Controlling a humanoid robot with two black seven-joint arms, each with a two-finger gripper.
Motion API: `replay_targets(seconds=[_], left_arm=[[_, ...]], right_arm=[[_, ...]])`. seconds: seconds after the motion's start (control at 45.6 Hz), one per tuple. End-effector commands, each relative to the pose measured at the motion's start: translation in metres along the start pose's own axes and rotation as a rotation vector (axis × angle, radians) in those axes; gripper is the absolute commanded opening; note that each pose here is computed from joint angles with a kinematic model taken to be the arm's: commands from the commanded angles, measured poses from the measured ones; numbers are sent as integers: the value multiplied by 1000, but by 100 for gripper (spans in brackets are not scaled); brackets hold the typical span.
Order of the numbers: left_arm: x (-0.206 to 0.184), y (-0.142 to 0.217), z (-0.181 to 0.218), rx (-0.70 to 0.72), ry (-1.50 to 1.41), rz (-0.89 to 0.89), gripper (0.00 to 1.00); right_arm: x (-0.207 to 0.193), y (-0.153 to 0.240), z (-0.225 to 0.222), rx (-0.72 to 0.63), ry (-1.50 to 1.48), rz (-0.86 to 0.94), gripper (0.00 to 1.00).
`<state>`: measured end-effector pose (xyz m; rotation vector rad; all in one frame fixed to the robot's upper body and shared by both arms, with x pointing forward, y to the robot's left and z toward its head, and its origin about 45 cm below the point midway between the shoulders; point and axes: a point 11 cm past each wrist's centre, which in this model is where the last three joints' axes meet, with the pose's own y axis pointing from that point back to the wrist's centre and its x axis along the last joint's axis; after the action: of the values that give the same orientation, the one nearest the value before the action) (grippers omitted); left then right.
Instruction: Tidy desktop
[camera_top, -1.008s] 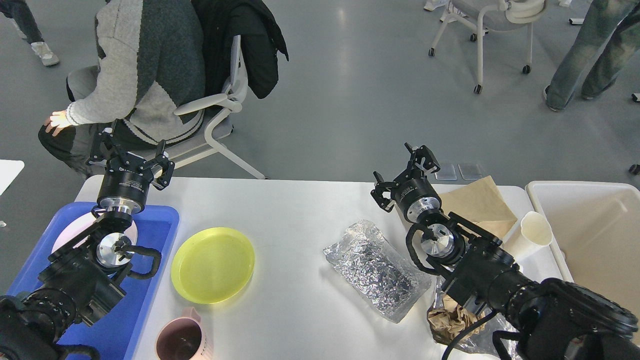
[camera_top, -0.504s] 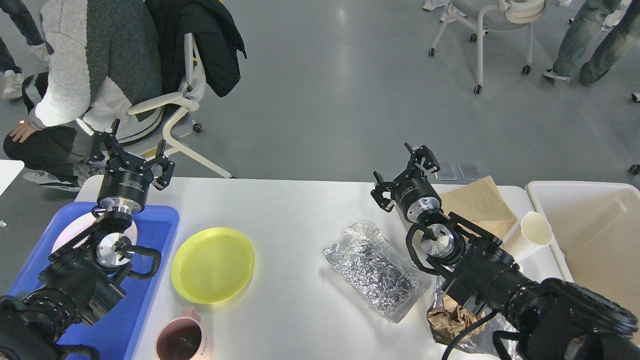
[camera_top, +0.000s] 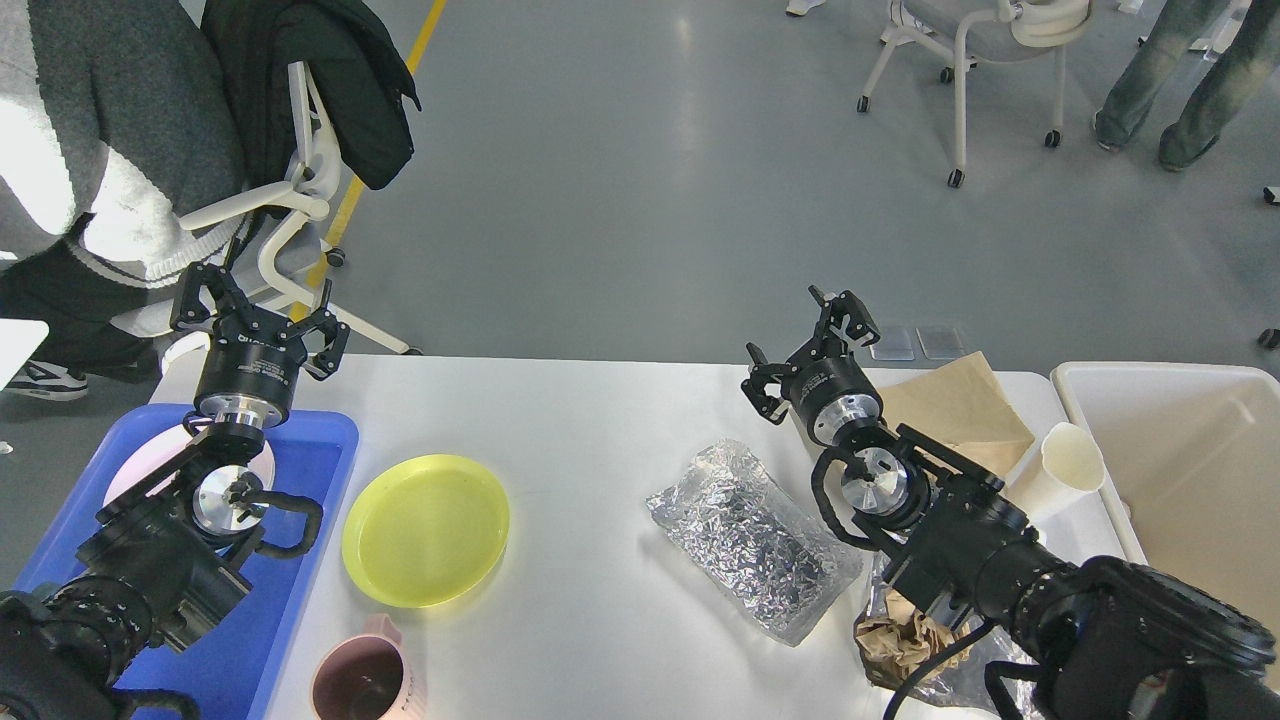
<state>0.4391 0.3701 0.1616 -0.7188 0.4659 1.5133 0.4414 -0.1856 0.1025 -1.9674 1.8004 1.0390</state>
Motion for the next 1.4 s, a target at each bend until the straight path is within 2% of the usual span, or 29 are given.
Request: replay_targets(seconds=[0.0,1.381], left_arm=[[0,0,0,-1,0,0,97],[0,0,0,0,0,0,97]], right_arm=[[-1,0,0,-1,-1,-1,100],[0,0,0,1,1,1,100]])
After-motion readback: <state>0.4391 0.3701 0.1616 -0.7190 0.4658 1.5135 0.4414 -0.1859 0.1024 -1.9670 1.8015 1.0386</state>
